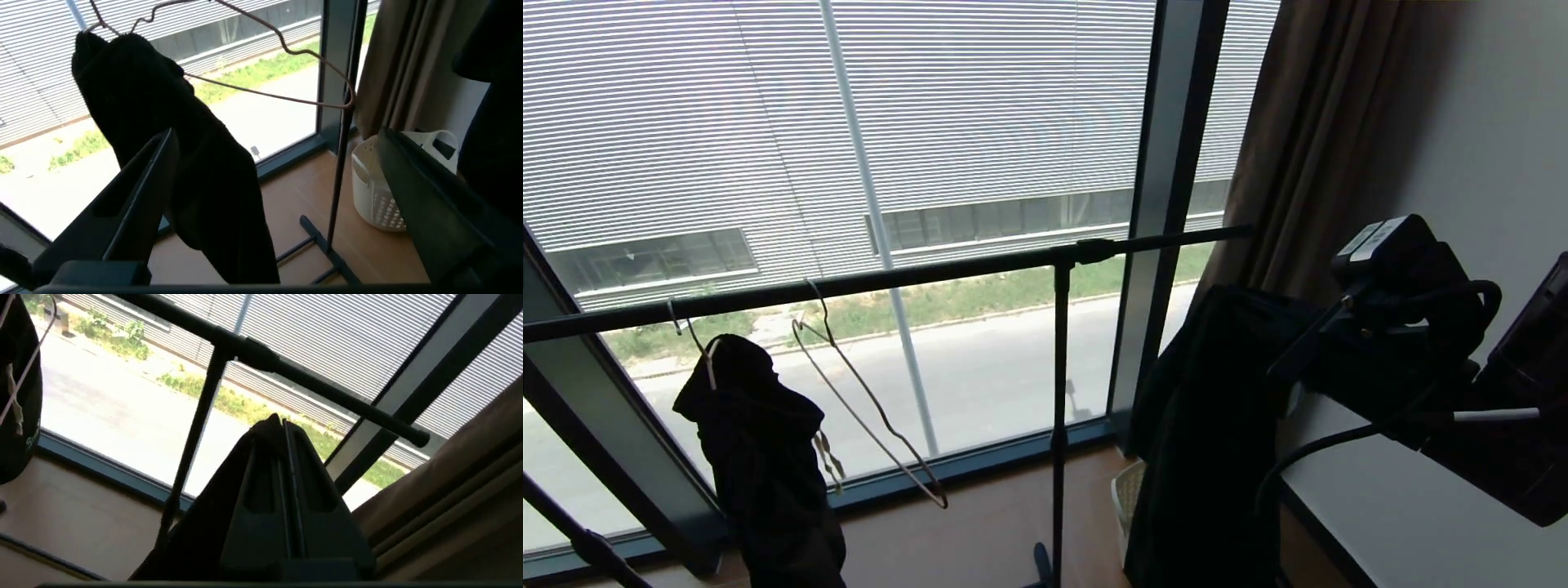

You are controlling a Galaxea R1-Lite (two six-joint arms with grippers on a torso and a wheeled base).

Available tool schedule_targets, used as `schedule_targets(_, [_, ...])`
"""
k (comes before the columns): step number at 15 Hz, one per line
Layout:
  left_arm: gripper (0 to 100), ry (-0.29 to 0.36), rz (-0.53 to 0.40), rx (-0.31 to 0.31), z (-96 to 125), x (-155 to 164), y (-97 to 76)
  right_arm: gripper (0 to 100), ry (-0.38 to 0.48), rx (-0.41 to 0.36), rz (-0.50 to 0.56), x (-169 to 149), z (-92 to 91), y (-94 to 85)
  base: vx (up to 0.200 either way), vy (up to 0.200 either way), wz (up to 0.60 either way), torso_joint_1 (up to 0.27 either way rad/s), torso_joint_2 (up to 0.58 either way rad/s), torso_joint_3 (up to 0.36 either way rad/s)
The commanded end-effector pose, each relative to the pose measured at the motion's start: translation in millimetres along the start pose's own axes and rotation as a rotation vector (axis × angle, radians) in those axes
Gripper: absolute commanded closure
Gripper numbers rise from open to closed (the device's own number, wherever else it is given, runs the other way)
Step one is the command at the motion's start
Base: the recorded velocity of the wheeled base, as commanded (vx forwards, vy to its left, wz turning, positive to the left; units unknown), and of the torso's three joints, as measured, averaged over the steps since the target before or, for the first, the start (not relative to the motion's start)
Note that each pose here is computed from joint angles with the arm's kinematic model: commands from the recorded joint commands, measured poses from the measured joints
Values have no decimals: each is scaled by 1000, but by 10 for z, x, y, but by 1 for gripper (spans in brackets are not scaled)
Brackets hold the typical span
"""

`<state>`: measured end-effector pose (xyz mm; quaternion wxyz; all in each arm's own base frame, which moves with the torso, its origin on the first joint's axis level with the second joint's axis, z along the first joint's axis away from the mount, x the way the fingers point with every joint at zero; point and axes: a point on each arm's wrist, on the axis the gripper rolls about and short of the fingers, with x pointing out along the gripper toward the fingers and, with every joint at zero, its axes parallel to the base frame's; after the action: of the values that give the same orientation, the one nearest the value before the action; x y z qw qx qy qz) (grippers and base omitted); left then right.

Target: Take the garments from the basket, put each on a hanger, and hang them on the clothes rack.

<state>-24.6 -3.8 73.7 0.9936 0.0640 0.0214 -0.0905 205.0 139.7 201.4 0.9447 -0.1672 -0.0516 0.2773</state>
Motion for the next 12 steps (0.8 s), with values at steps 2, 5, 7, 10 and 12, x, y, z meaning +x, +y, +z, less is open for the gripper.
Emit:
schedule_targets(2, [0,0,0,0,0,0,0,100,0,-1,0,-3,0,1,0,0,600,5,0,5])
schedule_targets(5, [0,0,0,0,0,0,0,100,0,-2,-5,-1,0,-11,0,0,600,5,4,5])
schedule_targets(7, [0,0,0,0,0,0,0,100,1,-2,-12,1,-3,-30,0,0,300,4,1,1])
schedule_targets(10, [0,0,0,-1,0,0,0,100,4,-2,-23,3,-7,-53,0,0,0,0,0,0])
schedule_targets(12, [0,0,0,-1,0,0,0,100,6,-3,-20,0,-14,-50,0,0,0,0,0,0])
